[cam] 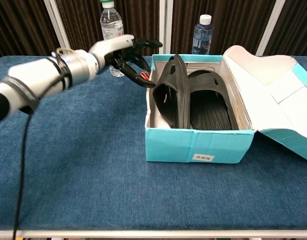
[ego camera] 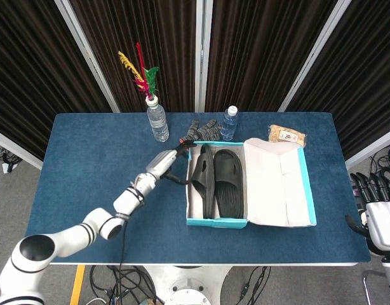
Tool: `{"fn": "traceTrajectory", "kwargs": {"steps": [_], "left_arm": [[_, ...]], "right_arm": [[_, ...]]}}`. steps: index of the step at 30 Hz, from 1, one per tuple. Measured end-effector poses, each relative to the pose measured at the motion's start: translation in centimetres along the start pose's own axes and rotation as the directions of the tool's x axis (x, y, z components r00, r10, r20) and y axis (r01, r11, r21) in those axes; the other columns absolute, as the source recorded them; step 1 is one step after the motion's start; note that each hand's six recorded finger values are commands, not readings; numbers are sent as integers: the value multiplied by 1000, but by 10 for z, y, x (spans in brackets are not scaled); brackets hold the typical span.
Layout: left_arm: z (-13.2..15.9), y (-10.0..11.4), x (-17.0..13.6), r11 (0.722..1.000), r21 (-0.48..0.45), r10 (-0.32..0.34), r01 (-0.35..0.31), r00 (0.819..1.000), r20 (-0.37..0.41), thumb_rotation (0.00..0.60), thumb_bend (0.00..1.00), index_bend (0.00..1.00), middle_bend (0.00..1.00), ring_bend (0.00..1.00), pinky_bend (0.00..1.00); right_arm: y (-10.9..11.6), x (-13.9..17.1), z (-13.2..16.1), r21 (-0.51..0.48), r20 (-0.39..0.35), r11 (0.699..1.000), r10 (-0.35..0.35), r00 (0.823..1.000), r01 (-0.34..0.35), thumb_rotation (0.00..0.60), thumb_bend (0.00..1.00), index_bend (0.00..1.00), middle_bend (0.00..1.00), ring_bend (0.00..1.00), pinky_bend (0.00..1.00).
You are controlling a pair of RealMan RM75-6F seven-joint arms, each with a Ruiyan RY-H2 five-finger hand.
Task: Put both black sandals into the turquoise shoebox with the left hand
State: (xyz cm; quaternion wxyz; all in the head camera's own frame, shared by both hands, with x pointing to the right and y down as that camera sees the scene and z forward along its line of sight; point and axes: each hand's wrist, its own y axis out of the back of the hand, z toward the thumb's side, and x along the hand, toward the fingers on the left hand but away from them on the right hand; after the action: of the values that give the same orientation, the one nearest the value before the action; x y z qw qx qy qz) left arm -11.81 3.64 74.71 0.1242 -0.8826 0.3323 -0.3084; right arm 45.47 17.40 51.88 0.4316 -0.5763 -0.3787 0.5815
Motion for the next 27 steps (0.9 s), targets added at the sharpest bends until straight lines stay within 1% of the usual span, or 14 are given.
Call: {"fn": "traceTrajectory", "kwargs": {"steps": [3, 4, 7, 9, 11, 16, 20, 27], "left_arm": [[12, 14, -7, 999, 41, -13, 12, 1000, 20, 600, 0, 195, 79, 0, 204], [17, 19, -10, 998, 62, -14, 12, 999, 29, 600, 0, 233, 114, 1, 204], [30, 22, -13, 993, 120, -26, 20, 998, 50, 600, 0, 283, 171, 10, 203], [36, 20, -13, 986, 164, -41, 31, 997, 59, 600, 0, 291, 182, 12, 199], [43, 16, -10, 974, 224, -62, 46, 996, 65, 600, 0, 295, 183, 12, 193], [56, 2, 0, 934, 347, -110, 81, 992, 64, 600, 0, 292, 183, 12, 189], [65, -9, 11, 909, 404, -133, 101, 990, 52, 599, 0, 289, 183, 12, 187], [64, -20, 28, 887, 441, -148, 136, 989, -7, 595, 0, 289, 183, 12, 185]], "right_arm": [[0, 0, 1, -2, -3, 1000, -1, 1000, 1, 600, 122, 29, 88, 0, 58], [0, 0, 1, -2, -4, 1000, -1, 1000, 1, 600, 122, 29, 88, 0, 58], [-1, 0, 2, -3, -6, 1000, 0, 1000, 0, 600, 122, 29, 88, 0, 58], [-1, 1, 1, -3, -5, 1000, 0, 1000, 0, 600, 122, 29, 88, 0, 58], [-1, 1, 1, -4, -3, 1000, -1, 1000, 1, 600, 122, 29, 88, 0, 58], [-2, 1, -2, -6, 3, 1000, 1, 1000, -1, 600, 122, 29, 88, 0, 58], [-4, 0, -3, -8, 4, 1000, 4, 1000, -4, 600, 122, 29, 88, 0, 58], [-5, 0, -8, -12, 16, 1000, 6, 1000, -6, 600, 122, 29, 88, 0, 58]]}}
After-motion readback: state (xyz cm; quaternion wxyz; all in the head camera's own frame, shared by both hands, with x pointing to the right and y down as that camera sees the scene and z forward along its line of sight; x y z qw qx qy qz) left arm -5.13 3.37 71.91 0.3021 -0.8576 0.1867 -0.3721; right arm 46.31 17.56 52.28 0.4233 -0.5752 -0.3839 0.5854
